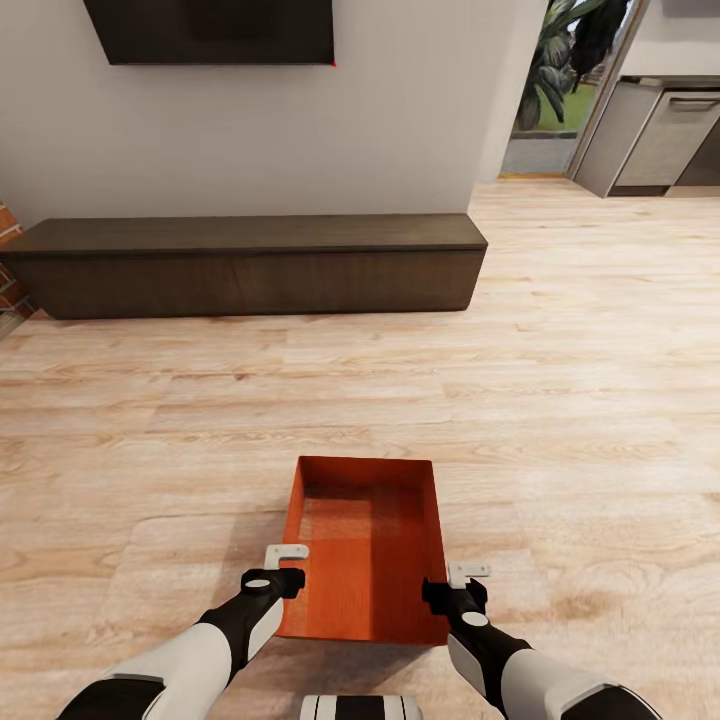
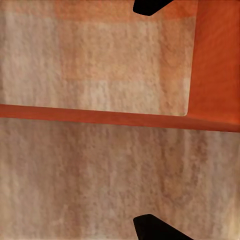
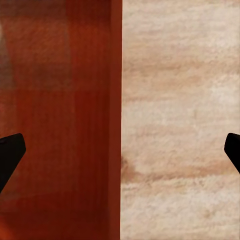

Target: Move the two storage containers from the living room to the garage. In the garage, place one container on the floor and stack the other container on top of it (either order is fine).

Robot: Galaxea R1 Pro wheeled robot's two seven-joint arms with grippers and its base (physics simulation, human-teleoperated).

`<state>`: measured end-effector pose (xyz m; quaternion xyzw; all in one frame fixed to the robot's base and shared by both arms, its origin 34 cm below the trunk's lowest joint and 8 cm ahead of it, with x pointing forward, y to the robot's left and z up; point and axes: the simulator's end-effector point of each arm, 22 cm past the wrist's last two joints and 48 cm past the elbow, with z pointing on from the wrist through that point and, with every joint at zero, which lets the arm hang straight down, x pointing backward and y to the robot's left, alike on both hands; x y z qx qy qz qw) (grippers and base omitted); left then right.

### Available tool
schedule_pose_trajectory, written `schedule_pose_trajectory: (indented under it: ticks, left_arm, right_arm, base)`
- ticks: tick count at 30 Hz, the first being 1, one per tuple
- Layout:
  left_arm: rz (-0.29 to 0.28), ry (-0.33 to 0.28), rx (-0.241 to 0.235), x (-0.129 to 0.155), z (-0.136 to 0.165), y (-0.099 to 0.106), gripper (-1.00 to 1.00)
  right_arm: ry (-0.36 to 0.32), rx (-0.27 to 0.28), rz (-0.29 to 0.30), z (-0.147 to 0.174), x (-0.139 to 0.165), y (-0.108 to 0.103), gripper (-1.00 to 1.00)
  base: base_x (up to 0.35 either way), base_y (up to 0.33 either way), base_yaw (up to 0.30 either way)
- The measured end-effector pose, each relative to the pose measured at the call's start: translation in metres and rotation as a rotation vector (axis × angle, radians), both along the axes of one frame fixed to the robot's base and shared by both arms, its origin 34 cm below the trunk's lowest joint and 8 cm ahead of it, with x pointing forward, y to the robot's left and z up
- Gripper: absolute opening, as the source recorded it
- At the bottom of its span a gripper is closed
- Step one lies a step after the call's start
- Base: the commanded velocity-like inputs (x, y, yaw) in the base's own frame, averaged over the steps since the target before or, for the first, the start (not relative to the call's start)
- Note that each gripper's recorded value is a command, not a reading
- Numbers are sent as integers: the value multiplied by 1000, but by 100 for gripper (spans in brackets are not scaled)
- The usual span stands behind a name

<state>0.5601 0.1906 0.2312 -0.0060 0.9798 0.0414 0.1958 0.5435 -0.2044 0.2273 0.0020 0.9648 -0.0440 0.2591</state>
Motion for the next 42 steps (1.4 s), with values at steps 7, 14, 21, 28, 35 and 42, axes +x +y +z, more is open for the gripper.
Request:
schedule_pose_trajectory:
  ticks: [7, 14, 21, 28, 35, 42]
  left_arm:
    - [1, 1, 0, 0, 0, 0, 100]
    - [4, 1, 0, -4, -15, 0, 100]
    - [3, 1, 1, -8, -31, 1, 100]
    - [3, -1, 2, -8, -35, 1, 100]
    - [5, -3, 1, -7, -35, 2, 100]
    - [6, -6, 0, -6, -34, 2, 100]
  right_arm:
    - [0, 0, 0, 0, 0, 0, 100]
    - [0, 0, 0, -15, -4, 0, 100]
    - [0, 0, 0, -31, -7, 0, 100]
    - [-1, 1, 0, -35, -8, 1, 100]
    - [0, 3, -3, -35, -9, 2, 100]
    - [0, 4, -8, -35, -9, 1, 100]
  base:
    - [0, 0, 0]
    - [0, 0, 0]
    - [0, 0, 0]
    - [0, 0, 0]
    - [0, 0, 0]
    - [0, 0, 0]
